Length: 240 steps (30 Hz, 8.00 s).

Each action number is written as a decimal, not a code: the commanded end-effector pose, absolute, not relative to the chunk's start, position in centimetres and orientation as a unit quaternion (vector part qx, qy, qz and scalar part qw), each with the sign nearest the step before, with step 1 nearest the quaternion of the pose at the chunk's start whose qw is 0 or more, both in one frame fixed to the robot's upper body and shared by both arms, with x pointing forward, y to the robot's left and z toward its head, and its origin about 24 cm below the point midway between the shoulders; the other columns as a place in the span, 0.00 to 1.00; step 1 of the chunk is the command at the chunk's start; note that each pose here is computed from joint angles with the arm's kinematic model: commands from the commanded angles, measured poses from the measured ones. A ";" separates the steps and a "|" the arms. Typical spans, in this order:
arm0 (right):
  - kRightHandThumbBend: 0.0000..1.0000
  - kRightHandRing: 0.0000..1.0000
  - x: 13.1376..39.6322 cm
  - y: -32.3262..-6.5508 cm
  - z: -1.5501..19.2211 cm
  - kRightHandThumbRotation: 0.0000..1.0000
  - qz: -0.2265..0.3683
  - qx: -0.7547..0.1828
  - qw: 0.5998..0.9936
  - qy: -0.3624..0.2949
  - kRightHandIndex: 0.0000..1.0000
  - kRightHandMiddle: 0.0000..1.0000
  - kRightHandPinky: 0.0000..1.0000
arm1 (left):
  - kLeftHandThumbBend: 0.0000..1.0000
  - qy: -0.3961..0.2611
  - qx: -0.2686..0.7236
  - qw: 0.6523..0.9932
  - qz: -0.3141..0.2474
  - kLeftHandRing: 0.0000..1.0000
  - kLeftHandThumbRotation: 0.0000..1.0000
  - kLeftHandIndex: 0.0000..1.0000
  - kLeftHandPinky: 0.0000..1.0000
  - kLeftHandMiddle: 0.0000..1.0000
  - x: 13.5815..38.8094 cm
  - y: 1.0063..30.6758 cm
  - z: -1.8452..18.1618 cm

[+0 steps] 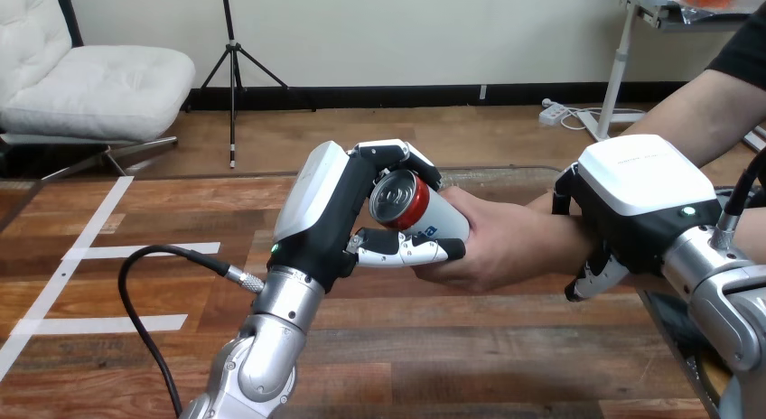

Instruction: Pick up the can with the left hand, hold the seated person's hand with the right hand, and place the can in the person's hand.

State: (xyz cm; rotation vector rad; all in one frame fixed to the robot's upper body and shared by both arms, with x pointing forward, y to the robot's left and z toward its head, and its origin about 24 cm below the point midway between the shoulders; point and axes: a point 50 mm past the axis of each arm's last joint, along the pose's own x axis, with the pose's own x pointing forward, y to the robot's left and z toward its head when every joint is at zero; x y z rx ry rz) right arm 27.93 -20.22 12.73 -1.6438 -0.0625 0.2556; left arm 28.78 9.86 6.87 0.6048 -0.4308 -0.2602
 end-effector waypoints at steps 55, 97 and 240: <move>0.87 0.18 28.0 -18.6 16.2 0.00 0.087 -0.725 0.676 -0.099 0.48 0.28 0.11 | 0.67 -0.239 0.299 0.916 -0.118 0.39 0.00 0.50 0.33 0.47 29.0 9.7 8.1; 0.96 0.67 27.0 -17.8 14.9 0.00 0.109 -0.753 0.644 -0.081 0.68 0.69 0.63 | 0.68 -0.215 0.250 0.930 -0.161 0.41 0.00 0.52 0.35 0.49 29.1 10.0 8.3; 0.91 0.73 22.7 -16.1 15.2 0.00 0.054 -0.628 0.737 -0.243 0.72 0.75 0.63 | 0.82 -0.208 0.225 0.950 -0.051 0.83 0.13 0.86 0.74 0.87 25.2 12.8 6.0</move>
